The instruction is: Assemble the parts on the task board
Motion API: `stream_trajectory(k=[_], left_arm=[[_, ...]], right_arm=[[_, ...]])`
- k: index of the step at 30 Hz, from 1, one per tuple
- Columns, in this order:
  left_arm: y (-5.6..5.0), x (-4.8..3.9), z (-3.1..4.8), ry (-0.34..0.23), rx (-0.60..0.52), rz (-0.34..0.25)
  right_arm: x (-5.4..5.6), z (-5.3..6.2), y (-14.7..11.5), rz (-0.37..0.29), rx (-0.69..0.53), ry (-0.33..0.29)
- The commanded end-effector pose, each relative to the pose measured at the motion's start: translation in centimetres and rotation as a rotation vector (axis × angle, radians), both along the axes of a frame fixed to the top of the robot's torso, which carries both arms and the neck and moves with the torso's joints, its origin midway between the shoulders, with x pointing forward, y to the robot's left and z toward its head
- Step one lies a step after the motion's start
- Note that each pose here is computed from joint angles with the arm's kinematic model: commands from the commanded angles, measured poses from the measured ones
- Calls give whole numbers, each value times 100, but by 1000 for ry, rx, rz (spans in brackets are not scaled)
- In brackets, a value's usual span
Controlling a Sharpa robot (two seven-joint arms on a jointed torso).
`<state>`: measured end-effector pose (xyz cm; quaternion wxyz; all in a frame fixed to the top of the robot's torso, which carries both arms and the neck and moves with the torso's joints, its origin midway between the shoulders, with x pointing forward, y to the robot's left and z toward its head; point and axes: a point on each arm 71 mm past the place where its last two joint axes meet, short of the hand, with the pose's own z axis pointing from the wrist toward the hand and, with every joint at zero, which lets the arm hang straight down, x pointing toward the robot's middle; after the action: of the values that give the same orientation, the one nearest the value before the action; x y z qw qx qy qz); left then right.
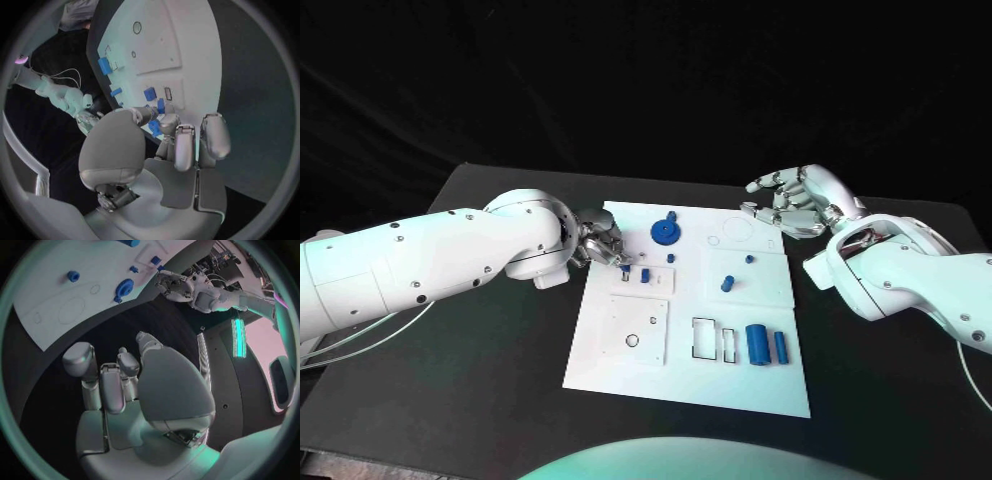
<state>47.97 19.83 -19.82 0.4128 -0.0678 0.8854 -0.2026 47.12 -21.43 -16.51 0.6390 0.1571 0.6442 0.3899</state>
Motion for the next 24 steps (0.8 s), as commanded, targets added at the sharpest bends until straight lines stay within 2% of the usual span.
stream_trajectory(k=[1,15,24], left_arm=[[-16,-13,-19,-8,52,-27],[-39,-53,-58,1,109,-73],[-54,-59,-74,2,118,-81]], right_arm=[[-3,19,3,4,16,-26],[2,14,-1,6,24,-19],[2,8,7,15,34,-8]])
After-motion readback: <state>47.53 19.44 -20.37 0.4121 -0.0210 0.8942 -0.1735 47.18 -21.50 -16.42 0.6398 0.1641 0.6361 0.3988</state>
